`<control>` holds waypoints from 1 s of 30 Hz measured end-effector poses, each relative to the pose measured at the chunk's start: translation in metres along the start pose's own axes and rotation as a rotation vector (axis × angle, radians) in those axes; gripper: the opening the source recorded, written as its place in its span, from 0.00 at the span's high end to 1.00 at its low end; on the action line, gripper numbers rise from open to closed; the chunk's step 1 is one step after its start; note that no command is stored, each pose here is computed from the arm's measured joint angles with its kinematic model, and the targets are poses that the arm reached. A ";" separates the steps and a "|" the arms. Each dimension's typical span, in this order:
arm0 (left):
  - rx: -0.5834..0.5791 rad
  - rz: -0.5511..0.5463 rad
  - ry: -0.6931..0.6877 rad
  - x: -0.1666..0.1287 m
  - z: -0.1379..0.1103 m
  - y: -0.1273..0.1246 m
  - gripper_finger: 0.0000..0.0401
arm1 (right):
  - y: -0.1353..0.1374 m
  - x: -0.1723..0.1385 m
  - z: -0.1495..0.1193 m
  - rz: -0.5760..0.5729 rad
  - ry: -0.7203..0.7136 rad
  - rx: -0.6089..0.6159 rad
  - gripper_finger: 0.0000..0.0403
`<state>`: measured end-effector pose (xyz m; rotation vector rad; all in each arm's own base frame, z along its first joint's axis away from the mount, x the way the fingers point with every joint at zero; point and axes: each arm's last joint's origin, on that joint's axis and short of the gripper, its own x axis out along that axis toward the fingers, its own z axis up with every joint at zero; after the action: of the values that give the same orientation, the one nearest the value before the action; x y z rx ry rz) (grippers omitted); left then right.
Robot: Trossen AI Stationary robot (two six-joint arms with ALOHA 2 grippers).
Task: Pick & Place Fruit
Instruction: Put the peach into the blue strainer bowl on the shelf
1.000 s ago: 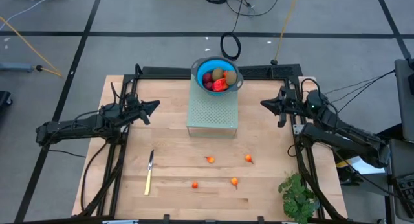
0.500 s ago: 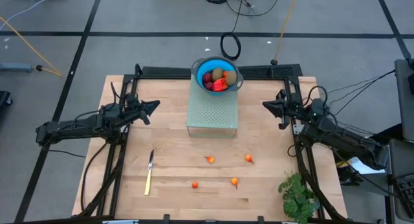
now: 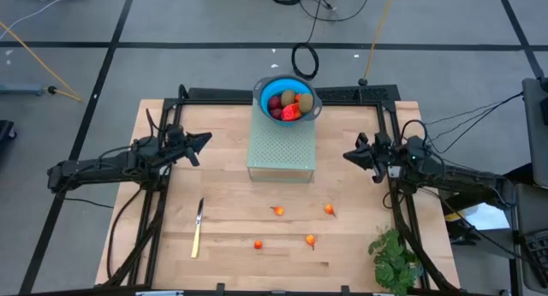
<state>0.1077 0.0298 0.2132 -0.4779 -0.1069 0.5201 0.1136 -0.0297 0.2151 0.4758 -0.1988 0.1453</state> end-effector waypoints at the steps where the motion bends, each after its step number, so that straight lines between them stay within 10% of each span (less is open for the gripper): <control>1: 0.000 0.000 0.000 0.000 0.000 0.000 0.94 | 0.001 0.001 -0.001 0.008 0.008 0.014 1.00; 30: -0.015 0.000 0.000 0.000 0.000 0.000 0.94 | 0.044 0.025 -0.048 0.053 0.216 0.171 1.00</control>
<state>0.1077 0.0299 0.2133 -0.4928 -0.1114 0.5198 0.1376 0.0337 0.1977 0.6205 0.0132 0.2657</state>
